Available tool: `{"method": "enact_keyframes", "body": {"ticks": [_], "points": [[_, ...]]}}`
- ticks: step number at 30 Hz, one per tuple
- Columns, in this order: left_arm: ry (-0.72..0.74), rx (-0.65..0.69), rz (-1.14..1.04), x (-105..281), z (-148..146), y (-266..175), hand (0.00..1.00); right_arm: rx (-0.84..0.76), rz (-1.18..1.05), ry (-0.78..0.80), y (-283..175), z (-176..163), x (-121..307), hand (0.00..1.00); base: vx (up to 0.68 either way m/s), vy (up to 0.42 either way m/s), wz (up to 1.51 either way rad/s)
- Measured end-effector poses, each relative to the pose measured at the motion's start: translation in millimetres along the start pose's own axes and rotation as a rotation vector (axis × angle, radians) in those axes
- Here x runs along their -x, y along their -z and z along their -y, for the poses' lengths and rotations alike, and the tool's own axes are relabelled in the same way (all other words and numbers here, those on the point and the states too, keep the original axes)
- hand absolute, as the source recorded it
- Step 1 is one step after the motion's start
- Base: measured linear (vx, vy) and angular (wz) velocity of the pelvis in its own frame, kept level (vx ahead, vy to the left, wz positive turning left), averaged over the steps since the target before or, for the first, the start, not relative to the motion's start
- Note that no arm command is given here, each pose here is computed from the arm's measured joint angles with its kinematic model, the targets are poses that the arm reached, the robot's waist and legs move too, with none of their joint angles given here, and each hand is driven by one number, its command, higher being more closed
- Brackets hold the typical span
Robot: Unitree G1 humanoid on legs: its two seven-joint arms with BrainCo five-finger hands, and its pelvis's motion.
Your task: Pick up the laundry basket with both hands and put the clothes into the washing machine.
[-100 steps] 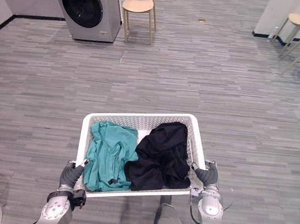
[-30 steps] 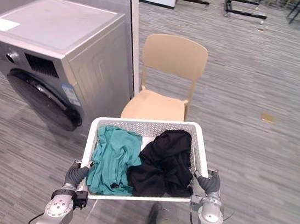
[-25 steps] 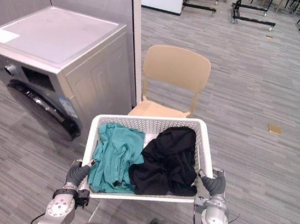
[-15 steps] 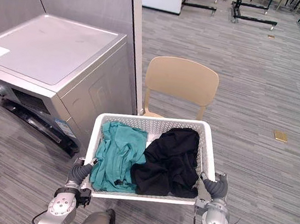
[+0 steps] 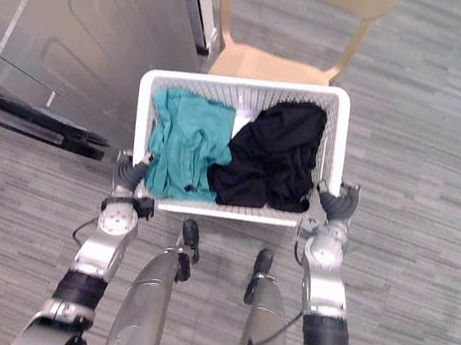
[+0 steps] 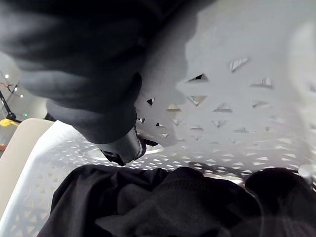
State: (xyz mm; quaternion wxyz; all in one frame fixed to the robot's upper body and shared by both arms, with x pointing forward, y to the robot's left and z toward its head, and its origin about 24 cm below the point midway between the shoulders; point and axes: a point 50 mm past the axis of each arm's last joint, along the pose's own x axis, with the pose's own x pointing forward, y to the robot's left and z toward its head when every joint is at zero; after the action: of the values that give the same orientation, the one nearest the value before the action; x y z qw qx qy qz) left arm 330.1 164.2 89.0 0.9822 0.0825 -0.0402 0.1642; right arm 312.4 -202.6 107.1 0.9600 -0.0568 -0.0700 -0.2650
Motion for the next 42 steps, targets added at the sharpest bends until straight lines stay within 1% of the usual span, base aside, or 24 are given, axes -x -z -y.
{"method": "enact_keyframes", "body": {"ticks": [1,3,4,6,9,10,11,15,19,22,24,26,30,31,34,36,40,42], "points": [[-0.007,0.006,0.015,-7,0,-7,1.0,-0.017,0.014,0.002,-7,-4,-5,1.0,-0.08,-0.018,-0.01],[-0.035,0.033,0.081,-29,-4,-36,1.0,-0.087,0.065,0.011,-33,-15,-21,1.0,-0.06,-0.015,0.0],[-0.038,0.04,0.095,-33,-5,-43,0.0,-0.103,0.076,0.015,-39,-16,-23,0.0,0.0,-0.011,0.03],[-0.055,0.086,0.129,-44,-6,-62,0.0,-0.169,0.11,0.034,-58,-20,-30,0.0,0.03,-0.013,0.04],[-0.105,0.114,0.118,-49,-8,-67,0.0,-0.258,0.114,0.036,-70,-27,-32,0.0,0.05,-0.016,0.01],[-0.128,0.148,0.101,-51,-10,-67,0.0,-0.328,0.111,0.054,-77,-31,-32,0.0,0.05,-0.023,-0.02],[-0.151,0.171,0.096,-52,-14,-68,0.0,-0.352,0.116,0.058,-80,-33,-32,0.0,0.05,-0.024,-0.02],[-0.175,0.235,0.14,-56,-15,-85,0.0,-0.395,0.129,0.055,-82,-34,-30,0.0,0.01,-0.022,-0.01],[-0.184,0.28,0.223,-53,-19,-101,0.0,-0.424,0.112,0.085,-76,-29,-30,0.0,0.0,-0.028,0.03],[-0.218,0.313,0.232,-47,-29,-94,0.0,-0.428,0.105,0.106,-66,-21,-22,0.0,0.01,-0.038,-0.01],[-0.279,0.346,0.209,-41,-43,-81,0.0,-0.429,0.107,0.157,-56,-4,-17,0.0,0.02,-0.037,0.01],[-0.306,0.352,0.202,-36,-51,-72,0.0,-0.429,0.123,0.189,-54,6,-15,0.0,0.0,0.0,0.0],[-0.379,0.354,0.157,-15,-72,-40,0.0,-0.37,0.146,0.25,-42,35,-7,0.0,0.02,-0.046,0.04],[-0.385,0.359,0.154,-11,-74,-36,0.0,-0.362,0.152,0.253,-42,37,-5,0.0,0.02,-0.05,0.05],[-0.392,0.364,0.085,8,-72,-12,0.0,-0.28,0.161,0.238,-31,46,7,0.0,0.03,-0.045,0.08],[-0.368,0.372,0.032,22,-69,4,0.0,-0.212,0.161,0.208,-23,50,16,0.0,0.06,-0.049,0.12],[-0.253,0.363,-0.151,64,-58,55,0.0,-0.026,0.012,0.104,25,61,48,0.0,0.05,-0.044,0.19],[-0.233,0.328,-0.251,87,-63,80,0.0,0.044,-0.118,0.061,56,68,64,0.0,0.05,-0.058,0.24]]}}
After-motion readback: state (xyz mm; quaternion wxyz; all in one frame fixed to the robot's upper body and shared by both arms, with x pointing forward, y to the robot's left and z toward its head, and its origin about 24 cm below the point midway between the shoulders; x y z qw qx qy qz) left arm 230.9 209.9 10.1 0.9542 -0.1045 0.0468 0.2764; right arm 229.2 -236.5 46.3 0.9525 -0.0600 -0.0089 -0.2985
